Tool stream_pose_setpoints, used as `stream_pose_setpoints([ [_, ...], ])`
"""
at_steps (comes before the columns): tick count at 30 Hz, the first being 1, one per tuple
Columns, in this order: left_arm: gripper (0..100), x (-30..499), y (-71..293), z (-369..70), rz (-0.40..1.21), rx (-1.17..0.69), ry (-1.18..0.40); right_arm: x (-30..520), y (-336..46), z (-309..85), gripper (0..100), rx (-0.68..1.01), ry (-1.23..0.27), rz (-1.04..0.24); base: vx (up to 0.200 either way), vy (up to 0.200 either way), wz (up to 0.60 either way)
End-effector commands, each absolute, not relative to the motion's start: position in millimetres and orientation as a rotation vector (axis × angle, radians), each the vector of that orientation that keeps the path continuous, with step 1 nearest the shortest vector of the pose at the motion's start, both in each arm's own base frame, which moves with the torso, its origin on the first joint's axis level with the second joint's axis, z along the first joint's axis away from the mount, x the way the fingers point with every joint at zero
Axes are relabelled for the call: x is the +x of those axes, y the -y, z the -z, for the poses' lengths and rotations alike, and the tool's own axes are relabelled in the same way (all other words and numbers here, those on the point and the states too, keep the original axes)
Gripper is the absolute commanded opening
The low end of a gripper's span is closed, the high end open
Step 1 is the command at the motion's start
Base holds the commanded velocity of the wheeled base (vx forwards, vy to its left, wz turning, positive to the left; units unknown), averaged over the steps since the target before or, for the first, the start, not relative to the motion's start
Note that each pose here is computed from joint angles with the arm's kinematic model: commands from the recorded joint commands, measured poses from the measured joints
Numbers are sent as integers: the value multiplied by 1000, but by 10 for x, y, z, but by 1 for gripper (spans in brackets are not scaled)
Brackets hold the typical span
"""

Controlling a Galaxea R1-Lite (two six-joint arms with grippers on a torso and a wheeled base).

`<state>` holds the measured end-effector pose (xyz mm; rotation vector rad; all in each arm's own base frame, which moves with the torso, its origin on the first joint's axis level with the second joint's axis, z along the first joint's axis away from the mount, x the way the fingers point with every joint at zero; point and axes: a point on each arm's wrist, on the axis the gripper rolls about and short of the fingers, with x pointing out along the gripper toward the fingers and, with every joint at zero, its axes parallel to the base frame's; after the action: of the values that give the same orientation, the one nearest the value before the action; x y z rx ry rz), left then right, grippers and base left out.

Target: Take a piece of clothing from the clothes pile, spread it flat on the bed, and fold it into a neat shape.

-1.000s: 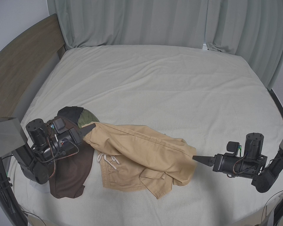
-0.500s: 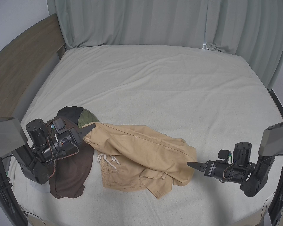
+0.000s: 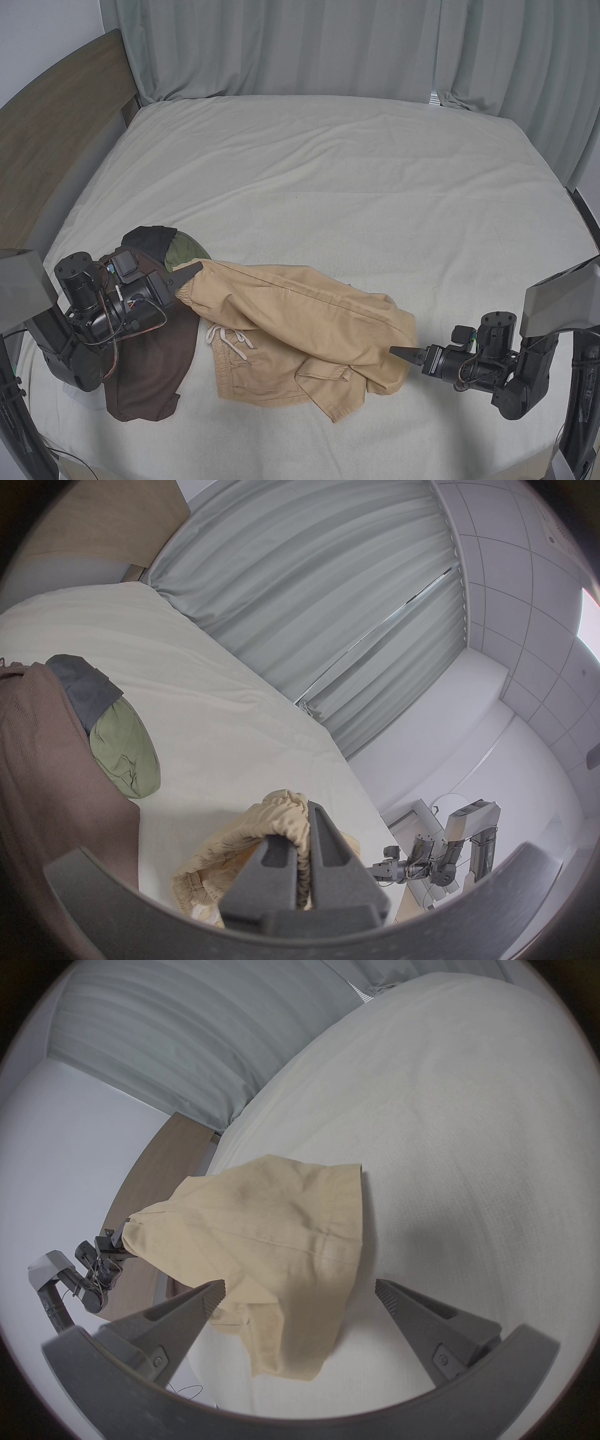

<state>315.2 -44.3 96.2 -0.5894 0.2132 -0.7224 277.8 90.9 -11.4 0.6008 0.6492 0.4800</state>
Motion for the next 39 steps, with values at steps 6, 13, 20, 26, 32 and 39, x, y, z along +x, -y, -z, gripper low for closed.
stream_pose_setpoints([
  [6,0,3153,441,-963,723,-589,-211,2883,-964,134,100,606,-613,-500,0,0,0],
  [13,0,3163,442,-953,722,-590,-212,2856,-962,-62,100,632,-568,-521,0,0,0],
  [20,0,3164,443,-948,722,-590,-214,2754,-1011,-384,100,689,-507,-567,0,0,0],
  [26,0,3164,443,-948,722,-590,-214,2733,-1005,-458,100,700,-490,-578,0,0,0],
  [32,0,3169,443,-946,722,-590,-214,2702,-961,-469,100,719,-509,-598,0,0,0],
  [39,0,3173,438,-944,720,-592,-214,2586,-940,-496,100,718,-544,-643,0,0,0],
])
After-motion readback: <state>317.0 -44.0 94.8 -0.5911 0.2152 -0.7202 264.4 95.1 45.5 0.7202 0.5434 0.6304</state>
